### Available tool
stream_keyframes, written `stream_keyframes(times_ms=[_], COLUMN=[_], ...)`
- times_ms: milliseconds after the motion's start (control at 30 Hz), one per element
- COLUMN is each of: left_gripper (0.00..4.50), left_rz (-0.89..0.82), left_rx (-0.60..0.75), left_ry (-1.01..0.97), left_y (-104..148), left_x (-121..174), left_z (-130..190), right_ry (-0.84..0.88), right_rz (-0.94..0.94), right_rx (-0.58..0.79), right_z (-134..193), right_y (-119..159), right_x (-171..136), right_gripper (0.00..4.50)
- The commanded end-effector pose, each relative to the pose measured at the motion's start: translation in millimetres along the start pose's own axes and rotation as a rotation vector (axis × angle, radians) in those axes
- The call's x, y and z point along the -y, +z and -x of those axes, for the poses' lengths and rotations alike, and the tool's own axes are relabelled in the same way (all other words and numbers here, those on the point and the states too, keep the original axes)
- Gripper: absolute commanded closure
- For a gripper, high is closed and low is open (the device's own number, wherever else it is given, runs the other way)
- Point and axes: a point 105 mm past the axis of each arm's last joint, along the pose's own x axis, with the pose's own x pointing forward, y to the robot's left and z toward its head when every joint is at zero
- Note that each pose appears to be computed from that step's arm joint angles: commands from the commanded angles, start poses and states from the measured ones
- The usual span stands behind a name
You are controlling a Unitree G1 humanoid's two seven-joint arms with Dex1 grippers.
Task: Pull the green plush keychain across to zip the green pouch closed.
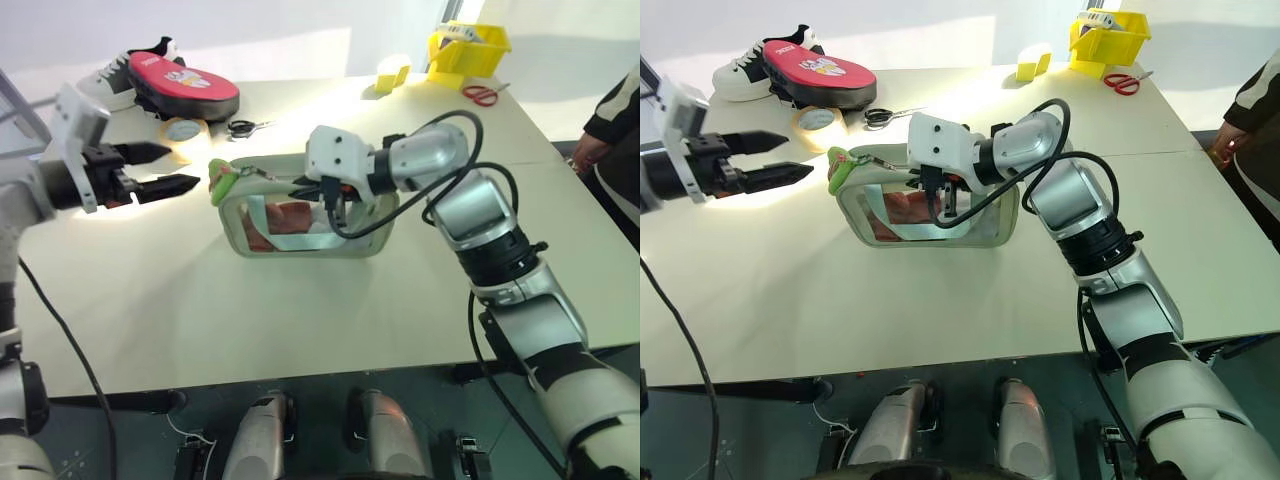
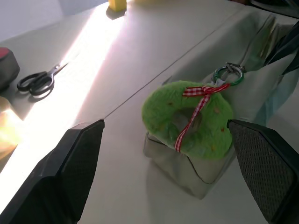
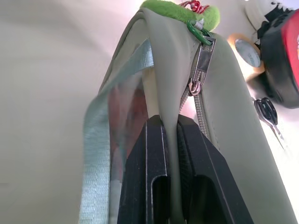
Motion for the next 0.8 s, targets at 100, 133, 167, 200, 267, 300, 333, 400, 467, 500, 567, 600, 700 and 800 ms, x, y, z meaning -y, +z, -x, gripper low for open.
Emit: stream_keyframes(times_ms=[100, 133, 167, 200, 267, 300, 333, 400, 467, 500, 567, 600, 700, 800], left_gripper=[0.00, 0.00, 0.00, 0.00, 0.00, 0.00, 0.00, 0.00, 0.00, 0.00, 0.00, 0.00, 0.00, 0.00], left_rz=[-0.051, -0.049, -0.047, -0.045, -0.045, -0.036, -0.028, -0.029, -0.032, -0.028, -0.022, -0.020, -0.017, -0.020], left_rx=[0.024, 0.026, 0.027, 0.024, 0.014, 0.014, 0.014, 0.007, 0.005, 0.012, 0.028, 0.033, 0.043, 0.046], left_ry=[-0.048, -0.043, -0.039, -0.035, -0.030, -0.038, -0.047, -0.064, -0.060, -0.054, -0.050, -0.050, -0.051, -0.064], left_y=[11, 11, 11, 9, 5, 3, 1, -2, -5, -4, -1, 0, 4, 9], left_x=[15, 14, 13, 12, 11, 12, 14, 18, 18, 16, 14, 13, 11, 12], left_z=[-5, -6, -6, -8, -11, -13, -15, -20, -24, -26, -29, -29, -27, -23], right_ry=[-0.020, -0.023, -0.025, -0.028, -0.031, -0.031, -0.032, -0.036, -0.038, -0.039, -0.038, -0.038, -0.039, -0.042], right_rz=[0.016, 0.015, 0.014, 0.013, 0.012, 0.011, 0.011, 0.011, 0.011, 0.011, 0.011, 0.011, 0.010, 0.010], right_rx=[0.037, 0.036, 0.036, 0.037, 0.041, 0.042, 0.042, 0.042, 0.043, 0.045, 0.045, 0.045, 0.037, 0.031], right_z=[-3, -3, -3, -3, -3, -3, -3, -3, -2, -2, -3, -3, -2, -2], right_y=[14, 14, 14, 15, 16, 16, 17, 17, 18, 18, 19, 19, 17, 15], right_x=[0, 1, 1, 1, 2, 1, 1, 2, 2, 2, 1, 1, 0, 1], right_gripper=[4.46, 4.46, 4.46, 4.46, 4.46, 4.46, 4.46, 4.46, 4.46, 4.46, 4.46, 4.46, 4.46, 4.46])
